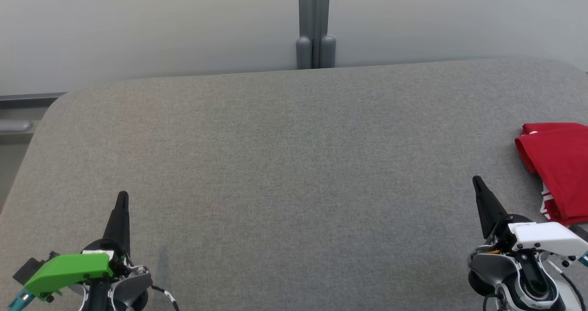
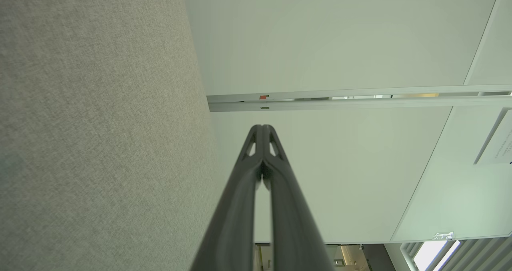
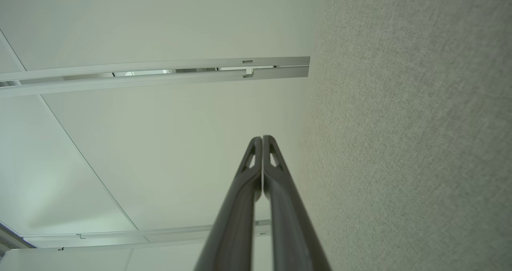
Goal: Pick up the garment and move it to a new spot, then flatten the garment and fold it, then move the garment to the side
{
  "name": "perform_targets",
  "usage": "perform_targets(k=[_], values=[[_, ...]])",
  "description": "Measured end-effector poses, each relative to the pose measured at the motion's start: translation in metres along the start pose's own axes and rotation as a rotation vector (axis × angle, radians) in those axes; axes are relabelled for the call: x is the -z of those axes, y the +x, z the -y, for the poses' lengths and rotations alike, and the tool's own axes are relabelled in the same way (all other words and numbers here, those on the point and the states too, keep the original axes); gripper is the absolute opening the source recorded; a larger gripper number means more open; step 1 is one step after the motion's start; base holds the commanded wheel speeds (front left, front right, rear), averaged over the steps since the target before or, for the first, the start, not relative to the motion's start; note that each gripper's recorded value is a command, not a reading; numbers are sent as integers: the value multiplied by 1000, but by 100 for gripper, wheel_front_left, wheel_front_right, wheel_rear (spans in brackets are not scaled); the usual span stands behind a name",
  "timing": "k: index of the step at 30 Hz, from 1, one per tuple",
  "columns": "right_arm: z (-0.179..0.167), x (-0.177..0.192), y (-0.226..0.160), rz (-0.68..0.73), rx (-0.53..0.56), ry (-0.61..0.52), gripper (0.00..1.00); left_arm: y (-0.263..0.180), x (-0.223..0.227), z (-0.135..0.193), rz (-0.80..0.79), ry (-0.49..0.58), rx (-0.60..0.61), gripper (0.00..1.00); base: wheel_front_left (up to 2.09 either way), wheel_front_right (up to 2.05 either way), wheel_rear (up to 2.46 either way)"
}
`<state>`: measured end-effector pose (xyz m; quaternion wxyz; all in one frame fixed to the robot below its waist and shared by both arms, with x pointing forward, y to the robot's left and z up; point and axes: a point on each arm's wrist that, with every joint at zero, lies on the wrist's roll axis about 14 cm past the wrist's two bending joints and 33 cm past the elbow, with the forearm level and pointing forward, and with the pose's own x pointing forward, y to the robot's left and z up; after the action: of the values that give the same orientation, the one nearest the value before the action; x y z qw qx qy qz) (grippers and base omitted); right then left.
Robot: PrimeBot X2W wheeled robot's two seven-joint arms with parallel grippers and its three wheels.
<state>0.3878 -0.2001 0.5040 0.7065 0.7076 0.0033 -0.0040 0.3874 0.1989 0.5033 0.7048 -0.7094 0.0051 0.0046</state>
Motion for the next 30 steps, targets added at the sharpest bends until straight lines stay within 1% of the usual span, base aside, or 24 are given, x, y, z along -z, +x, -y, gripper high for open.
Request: perform_targets(k=[30], values=[[0,0,0,0,0,0,0,0,0,0,0,0,0,0,0,0,0]])
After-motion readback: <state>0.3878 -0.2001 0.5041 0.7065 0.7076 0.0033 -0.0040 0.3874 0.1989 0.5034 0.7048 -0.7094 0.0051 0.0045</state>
